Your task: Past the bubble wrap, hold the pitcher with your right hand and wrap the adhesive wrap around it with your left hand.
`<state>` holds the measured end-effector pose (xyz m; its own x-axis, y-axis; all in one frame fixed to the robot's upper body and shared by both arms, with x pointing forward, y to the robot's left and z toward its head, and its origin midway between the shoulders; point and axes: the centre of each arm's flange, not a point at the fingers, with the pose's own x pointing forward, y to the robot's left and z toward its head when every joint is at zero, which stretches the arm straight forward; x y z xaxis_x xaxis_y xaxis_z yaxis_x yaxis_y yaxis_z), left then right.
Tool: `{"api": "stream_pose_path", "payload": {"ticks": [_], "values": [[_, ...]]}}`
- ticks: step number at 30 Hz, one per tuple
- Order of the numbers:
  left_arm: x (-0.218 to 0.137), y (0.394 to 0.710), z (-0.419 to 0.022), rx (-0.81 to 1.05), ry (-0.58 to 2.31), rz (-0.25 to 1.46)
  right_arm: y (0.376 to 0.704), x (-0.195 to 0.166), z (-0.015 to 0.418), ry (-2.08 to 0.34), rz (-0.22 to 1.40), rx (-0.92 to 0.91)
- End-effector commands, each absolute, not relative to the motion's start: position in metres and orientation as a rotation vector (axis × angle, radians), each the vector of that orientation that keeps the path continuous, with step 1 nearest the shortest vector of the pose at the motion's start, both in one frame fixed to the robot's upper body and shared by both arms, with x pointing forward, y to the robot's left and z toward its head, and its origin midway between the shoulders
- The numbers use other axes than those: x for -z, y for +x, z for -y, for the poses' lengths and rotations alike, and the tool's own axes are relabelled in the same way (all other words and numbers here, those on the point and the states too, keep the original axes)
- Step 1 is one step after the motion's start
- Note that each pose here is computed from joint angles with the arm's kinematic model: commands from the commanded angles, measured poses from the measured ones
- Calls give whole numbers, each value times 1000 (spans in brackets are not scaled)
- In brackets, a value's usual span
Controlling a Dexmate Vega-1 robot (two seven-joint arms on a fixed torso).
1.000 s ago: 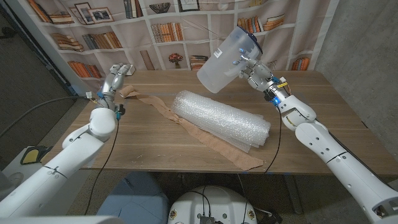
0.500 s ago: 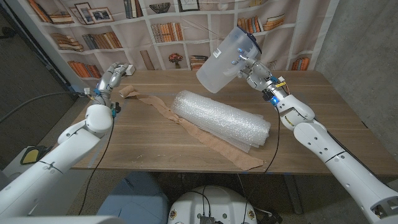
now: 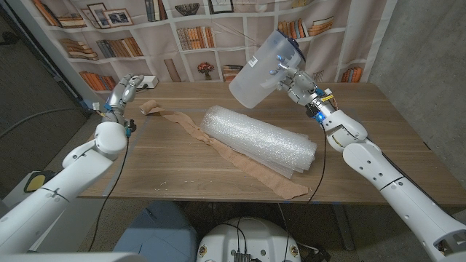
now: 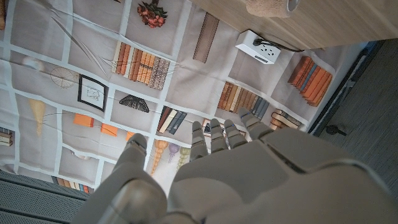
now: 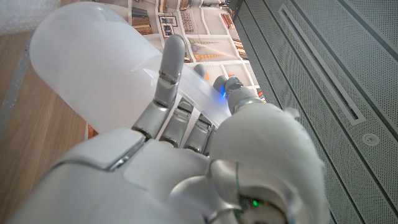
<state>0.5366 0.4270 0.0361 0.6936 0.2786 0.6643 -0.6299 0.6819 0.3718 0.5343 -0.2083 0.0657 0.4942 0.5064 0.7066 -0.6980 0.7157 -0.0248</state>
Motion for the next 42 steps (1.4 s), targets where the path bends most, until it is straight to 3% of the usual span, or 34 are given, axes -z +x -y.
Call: {"api": "stream_pose_path", "payload": {"ticks": [1,42], "values": [[-37,533,-438,-592,676,574,530,-65,203,273,752,-750],[-57,553,-455,-661,910,530,520,-56,205,270,746,-737]]}}
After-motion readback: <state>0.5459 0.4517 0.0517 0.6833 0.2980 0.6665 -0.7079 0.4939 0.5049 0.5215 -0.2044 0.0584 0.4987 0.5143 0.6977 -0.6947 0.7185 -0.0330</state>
